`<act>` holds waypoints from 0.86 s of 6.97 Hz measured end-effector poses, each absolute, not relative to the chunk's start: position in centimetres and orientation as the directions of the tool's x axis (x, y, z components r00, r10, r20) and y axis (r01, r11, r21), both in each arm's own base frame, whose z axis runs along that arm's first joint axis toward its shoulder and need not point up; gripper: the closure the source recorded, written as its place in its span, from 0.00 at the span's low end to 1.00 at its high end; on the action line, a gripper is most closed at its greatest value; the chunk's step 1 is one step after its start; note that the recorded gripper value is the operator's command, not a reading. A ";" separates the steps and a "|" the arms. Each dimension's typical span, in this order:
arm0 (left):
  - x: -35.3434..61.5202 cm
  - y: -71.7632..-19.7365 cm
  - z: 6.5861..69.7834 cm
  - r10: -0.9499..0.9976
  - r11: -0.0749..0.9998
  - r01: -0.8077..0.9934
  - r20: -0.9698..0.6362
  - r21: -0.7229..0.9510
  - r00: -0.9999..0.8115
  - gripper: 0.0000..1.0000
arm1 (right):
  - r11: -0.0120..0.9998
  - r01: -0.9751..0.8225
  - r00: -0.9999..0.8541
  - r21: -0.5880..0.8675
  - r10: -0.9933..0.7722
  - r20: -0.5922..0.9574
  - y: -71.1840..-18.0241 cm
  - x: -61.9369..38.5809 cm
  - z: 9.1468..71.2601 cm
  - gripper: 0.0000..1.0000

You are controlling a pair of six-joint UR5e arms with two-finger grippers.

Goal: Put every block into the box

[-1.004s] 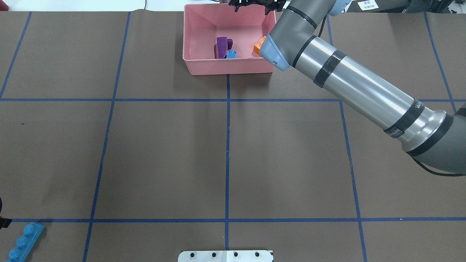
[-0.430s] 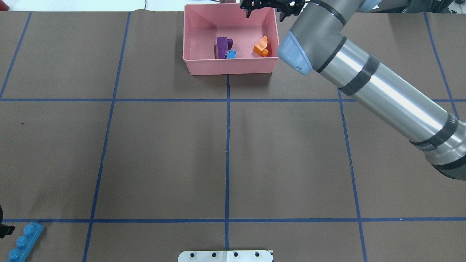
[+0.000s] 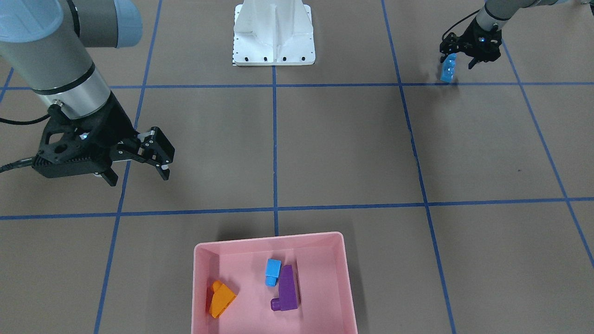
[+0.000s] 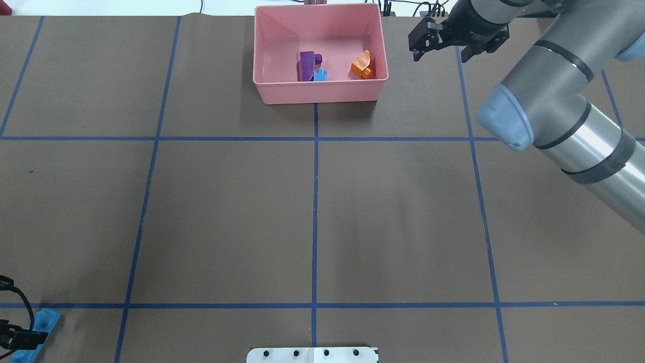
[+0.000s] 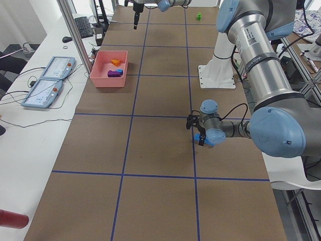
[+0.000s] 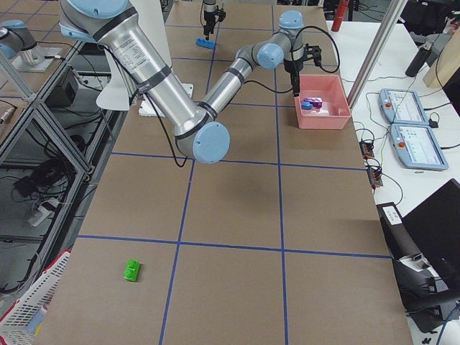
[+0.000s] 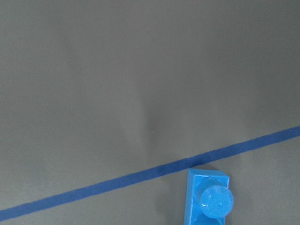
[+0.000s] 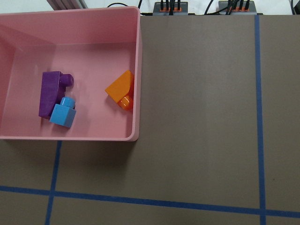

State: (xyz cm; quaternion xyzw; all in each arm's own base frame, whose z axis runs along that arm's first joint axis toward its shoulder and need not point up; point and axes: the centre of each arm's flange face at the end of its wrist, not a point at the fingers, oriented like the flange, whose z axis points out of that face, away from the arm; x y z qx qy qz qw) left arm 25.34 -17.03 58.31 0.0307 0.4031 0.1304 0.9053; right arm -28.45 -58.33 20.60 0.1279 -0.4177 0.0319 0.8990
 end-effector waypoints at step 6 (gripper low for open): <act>25.0 -16.3 56.6 0.291 0.955 -0.226 -0.738 0.190 0.609 1.00 | 0.969 -0.086 0.698 0.233 -0.108 0.708 -56.4 -21.5 29.3 0.00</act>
